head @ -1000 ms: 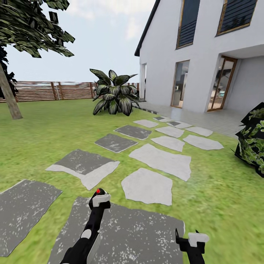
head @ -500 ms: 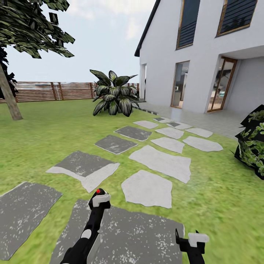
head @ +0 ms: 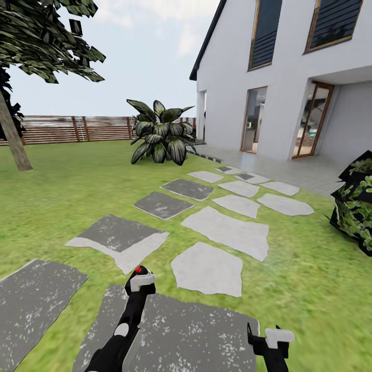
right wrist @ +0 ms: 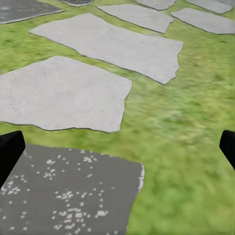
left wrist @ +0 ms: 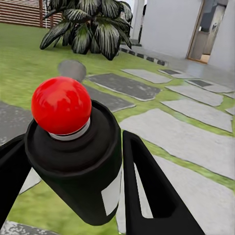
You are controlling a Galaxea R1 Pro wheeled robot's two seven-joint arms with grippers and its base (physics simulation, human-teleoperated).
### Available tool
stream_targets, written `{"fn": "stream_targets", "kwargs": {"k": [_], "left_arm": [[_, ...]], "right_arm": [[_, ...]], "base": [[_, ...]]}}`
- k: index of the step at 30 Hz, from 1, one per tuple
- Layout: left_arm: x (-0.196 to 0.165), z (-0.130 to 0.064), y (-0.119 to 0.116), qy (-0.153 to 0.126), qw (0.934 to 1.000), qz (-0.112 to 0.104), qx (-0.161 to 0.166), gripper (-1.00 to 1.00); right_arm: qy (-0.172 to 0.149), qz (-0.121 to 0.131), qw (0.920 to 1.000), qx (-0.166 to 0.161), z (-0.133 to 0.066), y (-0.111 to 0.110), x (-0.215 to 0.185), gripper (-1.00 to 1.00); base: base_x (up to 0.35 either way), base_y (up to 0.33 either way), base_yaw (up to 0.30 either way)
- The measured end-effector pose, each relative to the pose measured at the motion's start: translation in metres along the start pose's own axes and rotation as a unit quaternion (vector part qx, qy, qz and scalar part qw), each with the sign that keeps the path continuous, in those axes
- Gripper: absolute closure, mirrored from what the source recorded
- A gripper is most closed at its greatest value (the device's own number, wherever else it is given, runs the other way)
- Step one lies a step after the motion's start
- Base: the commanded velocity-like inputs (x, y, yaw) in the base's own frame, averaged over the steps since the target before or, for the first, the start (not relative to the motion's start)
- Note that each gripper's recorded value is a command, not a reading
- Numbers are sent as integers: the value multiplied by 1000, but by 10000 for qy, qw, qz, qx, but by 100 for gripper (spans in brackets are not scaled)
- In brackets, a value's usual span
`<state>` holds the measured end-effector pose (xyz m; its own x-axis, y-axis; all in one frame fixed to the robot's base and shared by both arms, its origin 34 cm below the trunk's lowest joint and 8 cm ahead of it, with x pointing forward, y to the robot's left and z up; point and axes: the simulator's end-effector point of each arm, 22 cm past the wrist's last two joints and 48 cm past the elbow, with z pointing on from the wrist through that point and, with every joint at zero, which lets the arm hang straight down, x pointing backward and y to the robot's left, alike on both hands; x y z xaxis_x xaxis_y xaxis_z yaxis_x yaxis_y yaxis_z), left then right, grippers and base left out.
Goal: In the garden, pick up the pesticide atomizer on the floor and spray pesticide onto both trees until each tree trunk is fully covered.
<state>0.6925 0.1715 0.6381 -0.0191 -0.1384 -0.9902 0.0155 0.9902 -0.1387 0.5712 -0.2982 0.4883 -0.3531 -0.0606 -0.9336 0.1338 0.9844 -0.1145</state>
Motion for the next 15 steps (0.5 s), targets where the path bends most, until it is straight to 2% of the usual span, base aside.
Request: {"fn": "stream_targets", "kwargs": {"k": [15], "left_arm": [[-32, 5, -4, -11, 10000, -7, -5, 100]], "right_arm": [[4, -1, 10000, 0, -5, -3, -31, -100]], "base": [[0, 0, 0]]}}
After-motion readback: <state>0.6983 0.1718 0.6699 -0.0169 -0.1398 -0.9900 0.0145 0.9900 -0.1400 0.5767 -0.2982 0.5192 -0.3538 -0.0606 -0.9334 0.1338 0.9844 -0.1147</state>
